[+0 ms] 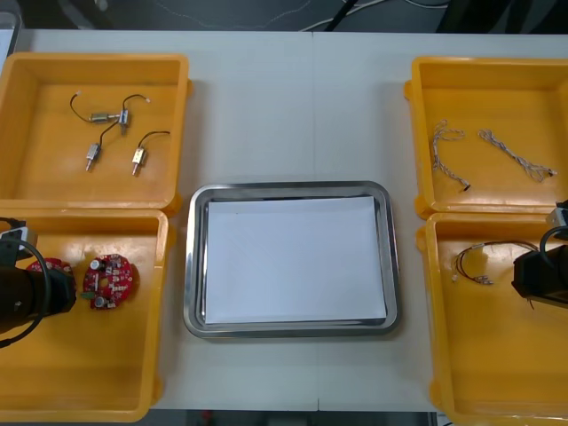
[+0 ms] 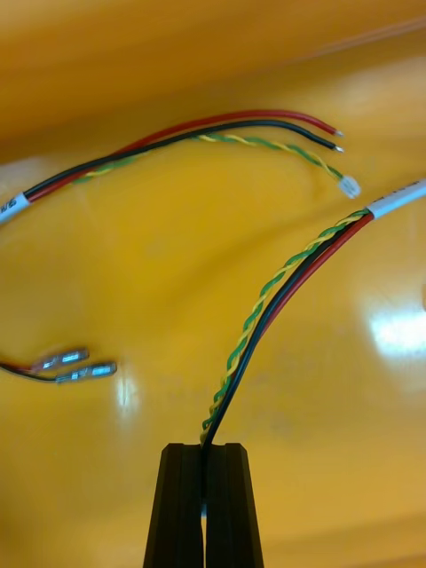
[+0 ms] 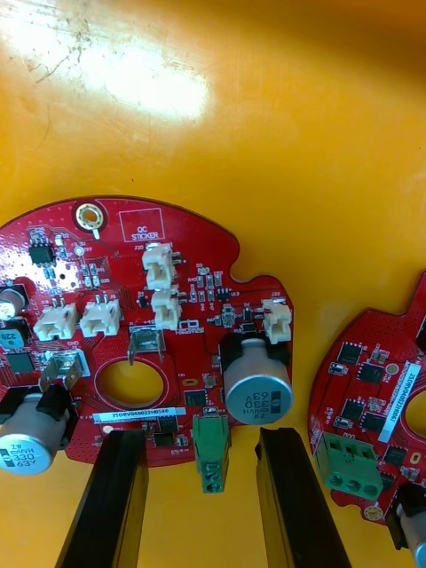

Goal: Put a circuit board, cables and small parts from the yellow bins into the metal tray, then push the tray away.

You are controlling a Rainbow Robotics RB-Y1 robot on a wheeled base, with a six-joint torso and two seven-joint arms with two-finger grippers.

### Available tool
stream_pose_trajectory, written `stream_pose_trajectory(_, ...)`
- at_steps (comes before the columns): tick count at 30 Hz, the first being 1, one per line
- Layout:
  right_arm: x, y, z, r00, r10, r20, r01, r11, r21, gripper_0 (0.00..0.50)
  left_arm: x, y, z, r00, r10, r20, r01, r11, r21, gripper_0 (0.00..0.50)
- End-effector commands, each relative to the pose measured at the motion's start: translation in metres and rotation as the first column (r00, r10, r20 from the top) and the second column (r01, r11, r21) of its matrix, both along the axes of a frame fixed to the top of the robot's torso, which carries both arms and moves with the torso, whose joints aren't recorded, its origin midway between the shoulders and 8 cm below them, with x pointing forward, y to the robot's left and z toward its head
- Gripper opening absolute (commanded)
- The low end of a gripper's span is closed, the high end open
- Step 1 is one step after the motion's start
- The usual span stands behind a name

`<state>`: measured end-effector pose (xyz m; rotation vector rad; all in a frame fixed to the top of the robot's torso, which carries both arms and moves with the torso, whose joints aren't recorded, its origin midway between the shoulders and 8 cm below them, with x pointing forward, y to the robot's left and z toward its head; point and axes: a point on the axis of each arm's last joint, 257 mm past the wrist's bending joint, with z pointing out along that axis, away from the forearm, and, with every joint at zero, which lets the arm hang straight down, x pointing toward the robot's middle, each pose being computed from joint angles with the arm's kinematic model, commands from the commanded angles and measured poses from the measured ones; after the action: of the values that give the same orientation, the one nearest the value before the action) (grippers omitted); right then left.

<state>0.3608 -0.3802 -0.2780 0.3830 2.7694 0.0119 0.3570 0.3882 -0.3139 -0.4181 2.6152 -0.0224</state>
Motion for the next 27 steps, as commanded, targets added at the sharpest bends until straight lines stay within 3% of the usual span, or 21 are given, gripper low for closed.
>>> stream_pose_trajectory(1,-0.013,0.005,0.016,1.000,-0.009,0.016,0.008,0.999,0.044,0.000,0.010,-0.008,0.005,0.998,-0.052,0.025,0.052,0.998,0.023,0.305)
stream_pose_trajectory(6,-0.028,0.013,0.019,1.000,-0.015,-0.016,0.016,0.997,0.071,0.000,0.010,-0.007,0.004,0.998,-0.051,0.026,0.051,0.998,0.026,0.251)
stream_pose_trajectory(9,-0.036,0.017,0.019,0.999,-0.017,-0.035,0.020,0.996,0.083,0.000,0.010,-0.007,0.003,0.998,-0.055,0.026,0.054,0.998,0.027,0.181)
stream_pose_trajectory(11,-0.041,0.020,0.018,0.999,-0.015,-0.038,0.018,0.996,0.088,0.000,0.010,-0.006,0.004,0.998,-0.052,0.027,0.051,0.998,0.028,0.042)
stream_pose_trajectory(12,-0.042,0.020,0.017,0.999,-0.016,-0.040,0.019,0.996,0.089,0.000,0.009,-0.007,0.003,0.998,-0.054,0.025,0.053,0.998,0.027,0.003)
stream_pose_trajectory(21,-0.067,0.028,0.007,0.998,-0.015,-0.065,0.022,0.995,0.102,0.000,0.010,-0.005,0.007,0.998,-0.046,0.038,0.046,0.999,0.016,0.000)
stream_pose_trajectory(27,-0.079,0.034,0.002,0.997,-0.026,-0.074,0.034,0.993,0.116,0.000,0.008,-0.001,0.036,0.997,-0.041,0.060,0.039,0.999,0.030,0.000)
